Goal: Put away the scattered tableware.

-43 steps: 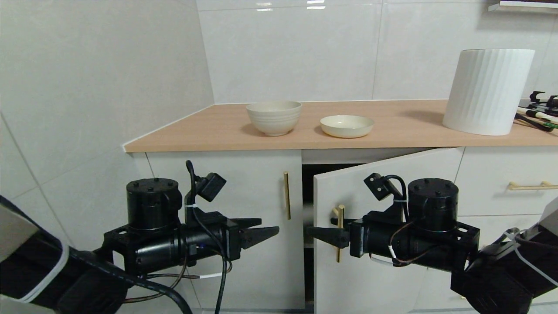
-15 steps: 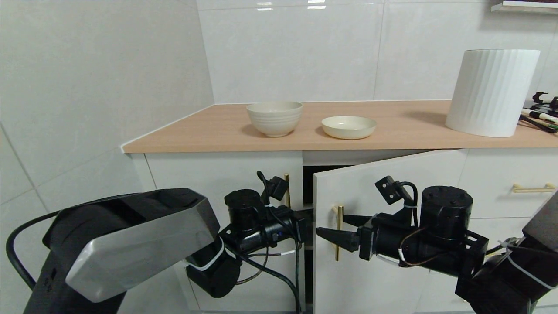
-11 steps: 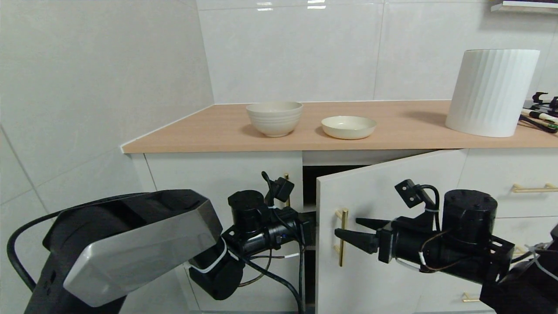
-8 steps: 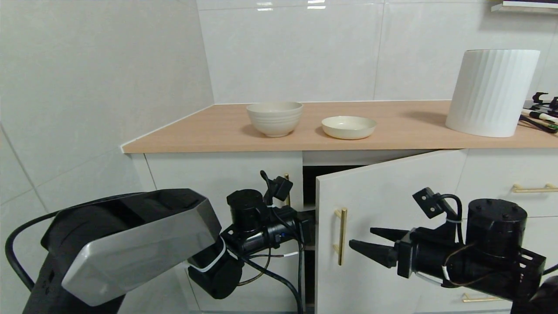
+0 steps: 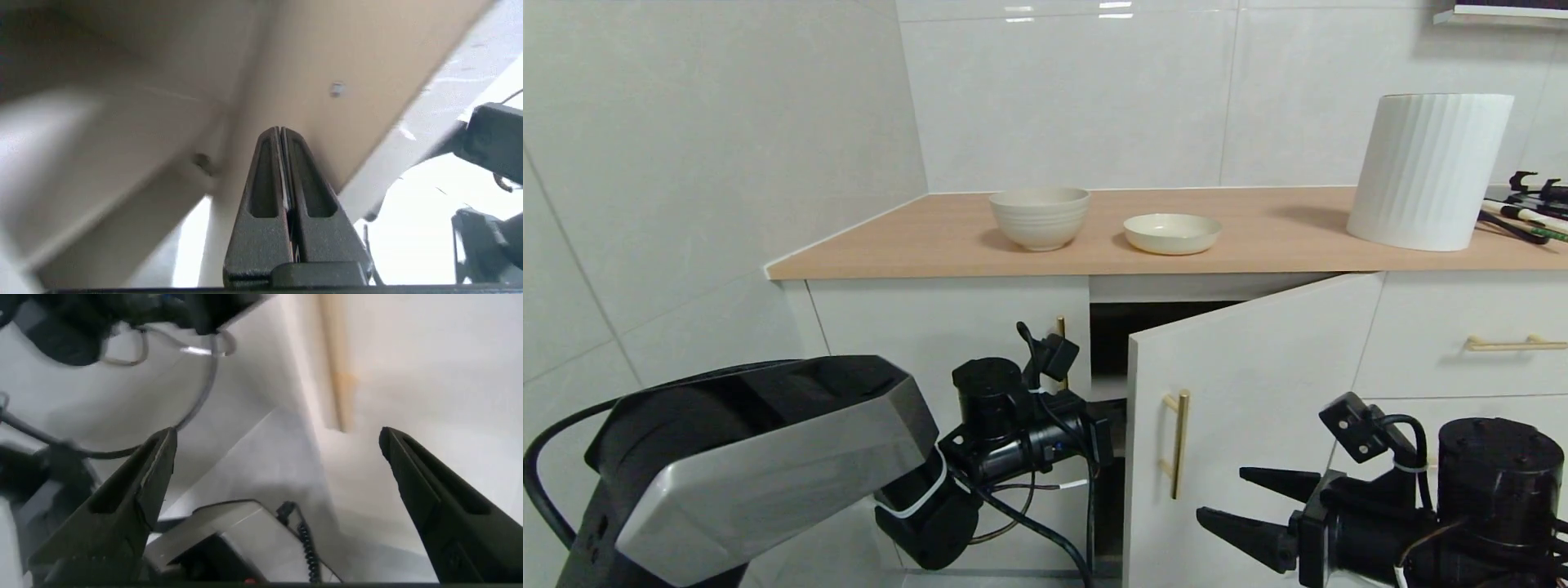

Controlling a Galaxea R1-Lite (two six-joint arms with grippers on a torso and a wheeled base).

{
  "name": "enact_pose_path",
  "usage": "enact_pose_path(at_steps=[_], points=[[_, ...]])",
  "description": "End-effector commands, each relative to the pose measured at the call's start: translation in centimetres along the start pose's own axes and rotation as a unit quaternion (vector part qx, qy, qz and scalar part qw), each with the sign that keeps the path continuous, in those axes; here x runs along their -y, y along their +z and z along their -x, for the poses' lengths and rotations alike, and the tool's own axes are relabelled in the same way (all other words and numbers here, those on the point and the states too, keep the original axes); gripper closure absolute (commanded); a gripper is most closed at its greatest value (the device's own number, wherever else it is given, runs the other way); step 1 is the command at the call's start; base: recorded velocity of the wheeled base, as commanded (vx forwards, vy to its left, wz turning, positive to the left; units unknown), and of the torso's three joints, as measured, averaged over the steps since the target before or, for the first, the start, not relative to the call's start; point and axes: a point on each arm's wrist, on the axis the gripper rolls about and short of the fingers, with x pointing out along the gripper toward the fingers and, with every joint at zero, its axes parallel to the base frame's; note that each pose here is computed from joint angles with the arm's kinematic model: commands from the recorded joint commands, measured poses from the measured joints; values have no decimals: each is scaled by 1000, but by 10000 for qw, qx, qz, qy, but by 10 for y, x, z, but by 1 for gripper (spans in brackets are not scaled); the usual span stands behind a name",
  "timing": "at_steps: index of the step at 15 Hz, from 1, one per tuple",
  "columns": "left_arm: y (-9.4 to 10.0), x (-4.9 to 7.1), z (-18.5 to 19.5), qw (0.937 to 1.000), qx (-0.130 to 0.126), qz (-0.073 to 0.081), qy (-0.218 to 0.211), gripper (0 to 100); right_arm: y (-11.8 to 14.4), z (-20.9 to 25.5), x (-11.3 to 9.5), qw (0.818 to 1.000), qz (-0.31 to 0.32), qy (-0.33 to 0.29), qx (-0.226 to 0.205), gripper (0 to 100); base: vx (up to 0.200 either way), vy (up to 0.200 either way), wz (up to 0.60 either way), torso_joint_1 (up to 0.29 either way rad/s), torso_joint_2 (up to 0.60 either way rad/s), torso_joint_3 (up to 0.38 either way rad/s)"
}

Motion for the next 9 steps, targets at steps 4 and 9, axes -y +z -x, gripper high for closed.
enact_pose_path(at_steps=[4,9], points=[[13,-5,-20,10000,-60,35,3,100,0,5,-4,10000,37,60,24,0,-100,0,0,-1,1,2],[18,-7,-32,9998,-188,115,25,100,0,5,-5,10000,39,67,21,0,0,0,0,0,0,0]])
